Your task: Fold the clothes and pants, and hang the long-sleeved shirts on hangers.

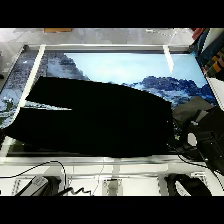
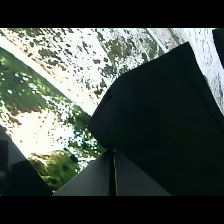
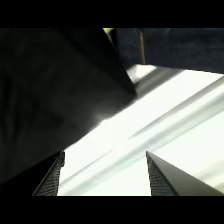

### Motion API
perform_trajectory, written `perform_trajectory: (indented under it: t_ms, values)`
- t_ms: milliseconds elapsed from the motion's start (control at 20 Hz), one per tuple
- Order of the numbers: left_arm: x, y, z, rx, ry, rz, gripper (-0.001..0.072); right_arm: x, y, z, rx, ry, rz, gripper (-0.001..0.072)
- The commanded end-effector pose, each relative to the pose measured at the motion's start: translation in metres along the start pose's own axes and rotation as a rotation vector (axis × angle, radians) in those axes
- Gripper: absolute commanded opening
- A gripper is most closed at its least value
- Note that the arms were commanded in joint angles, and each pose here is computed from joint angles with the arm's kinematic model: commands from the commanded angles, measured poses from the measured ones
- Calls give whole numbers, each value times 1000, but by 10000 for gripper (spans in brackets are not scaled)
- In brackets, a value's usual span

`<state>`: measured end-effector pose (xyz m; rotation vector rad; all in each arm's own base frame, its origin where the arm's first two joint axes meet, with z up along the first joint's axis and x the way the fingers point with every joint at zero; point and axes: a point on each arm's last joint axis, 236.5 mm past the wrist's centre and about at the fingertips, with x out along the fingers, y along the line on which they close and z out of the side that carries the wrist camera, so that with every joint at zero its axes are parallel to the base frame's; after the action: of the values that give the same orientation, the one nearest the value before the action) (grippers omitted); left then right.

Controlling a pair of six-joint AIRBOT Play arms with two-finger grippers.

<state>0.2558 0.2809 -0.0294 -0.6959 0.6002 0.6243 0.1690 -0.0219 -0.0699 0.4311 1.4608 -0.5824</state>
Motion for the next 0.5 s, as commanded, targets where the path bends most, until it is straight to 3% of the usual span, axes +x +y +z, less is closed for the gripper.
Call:
perform_trajectory:
  t_ms: [0, 50, 150, 250, 450]
  values:
    - [1, 3, 1, -2, -5, 11, 9, 7, 4, 10, 223, 13, 80, 553]
    - [3, 4, -1, -6, 3, 11, 10, 11, -4, 7, 274, 40, 76, 541]
    - [7, 6, -5, -12, 16, 12, 9, 21, -10, -7, 358, 121, 101, 399]
    - [8, 7, -6, -15, 21, 12, 9, 30, 4, -19, 356, 174, 186, 387]
    - [8, 6, -8, -15, 27, 6, 9, 37, 2, -11, 345, 129, 189, 391]
